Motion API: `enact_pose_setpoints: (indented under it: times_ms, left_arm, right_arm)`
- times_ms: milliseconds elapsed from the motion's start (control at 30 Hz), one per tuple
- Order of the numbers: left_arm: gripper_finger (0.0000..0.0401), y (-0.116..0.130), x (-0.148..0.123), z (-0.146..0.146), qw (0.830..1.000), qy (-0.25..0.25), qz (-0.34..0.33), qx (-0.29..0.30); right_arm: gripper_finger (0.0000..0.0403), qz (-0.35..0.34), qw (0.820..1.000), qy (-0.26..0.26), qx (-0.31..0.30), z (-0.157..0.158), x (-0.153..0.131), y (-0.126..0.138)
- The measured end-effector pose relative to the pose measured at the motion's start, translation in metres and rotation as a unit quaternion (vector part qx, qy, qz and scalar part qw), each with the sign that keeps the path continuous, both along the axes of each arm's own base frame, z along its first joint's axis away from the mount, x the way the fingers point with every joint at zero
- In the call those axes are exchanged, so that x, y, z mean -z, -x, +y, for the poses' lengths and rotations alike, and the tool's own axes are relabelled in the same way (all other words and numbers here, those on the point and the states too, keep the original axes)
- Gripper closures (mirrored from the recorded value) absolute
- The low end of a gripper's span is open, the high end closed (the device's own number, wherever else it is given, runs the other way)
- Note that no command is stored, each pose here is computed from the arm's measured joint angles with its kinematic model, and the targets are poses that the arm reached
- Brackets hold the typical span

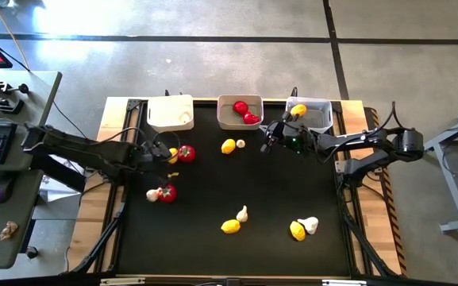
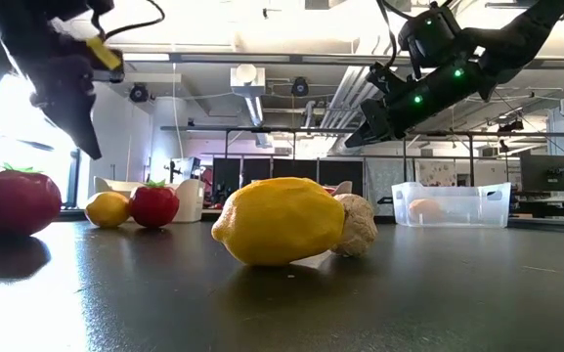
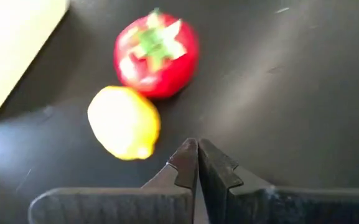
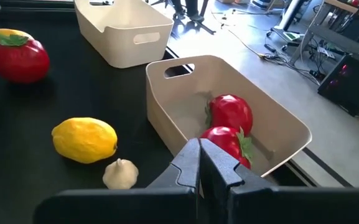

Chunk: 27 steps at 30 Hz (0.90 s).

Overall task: Sort produce into baskets
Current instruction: Put the top left lemon into the transparent bin

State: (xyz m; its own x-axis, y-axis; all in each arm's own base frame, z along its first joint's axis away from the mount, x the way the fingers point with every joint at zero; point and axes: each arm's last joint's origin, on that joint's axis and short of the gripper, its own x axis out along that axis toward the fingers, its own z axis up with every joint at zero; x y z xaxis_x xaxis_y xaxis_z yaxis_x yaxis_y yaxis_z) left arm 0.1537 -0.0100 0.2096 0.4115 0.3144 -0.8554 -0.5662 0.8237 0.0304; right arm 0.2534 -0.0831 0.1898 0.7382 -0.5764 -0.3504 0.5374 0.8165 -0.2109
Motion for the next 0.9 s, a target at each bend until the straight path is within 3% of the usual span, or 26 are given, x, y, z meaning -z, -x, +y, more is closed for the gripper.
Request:
enact_pose_setpoints:
  times_ms: [167, 467, 667, 900]
  left_arm:
    - [0.0367, 0.003, 0.004, 0.004, 0.999, -0.021, 0.03, -0.035]
    - [0.0254, -0.011, 0.017, 0.011, 0.994, -0.011, 0.044, -0.098]
    - [0.0186, -0.019, 0.024, 0.016, 0.99, -0.035, 0.043, -0.13]
    - [0.0165, -0.024, 0.03, 0.025, 0.988, -0.047, 0.056, -0.134]
  right_arm:
    - [0.0403, -0.001, 1.0, -0.009, -0.019, 0.001, 0.0, -0.001]
    - [0.0403, 0.005, 0.999, -0.019, -0.037, 0.002, 0.002, -0.001]
    - [0.0403, 0.021, 0.999, -0.023, -0.037, 0.002, 0.005, 0.0]
    - [0.0403, 0.021, 0.999, -0.023, -0.037, 0.002, 0.005, 0.0]
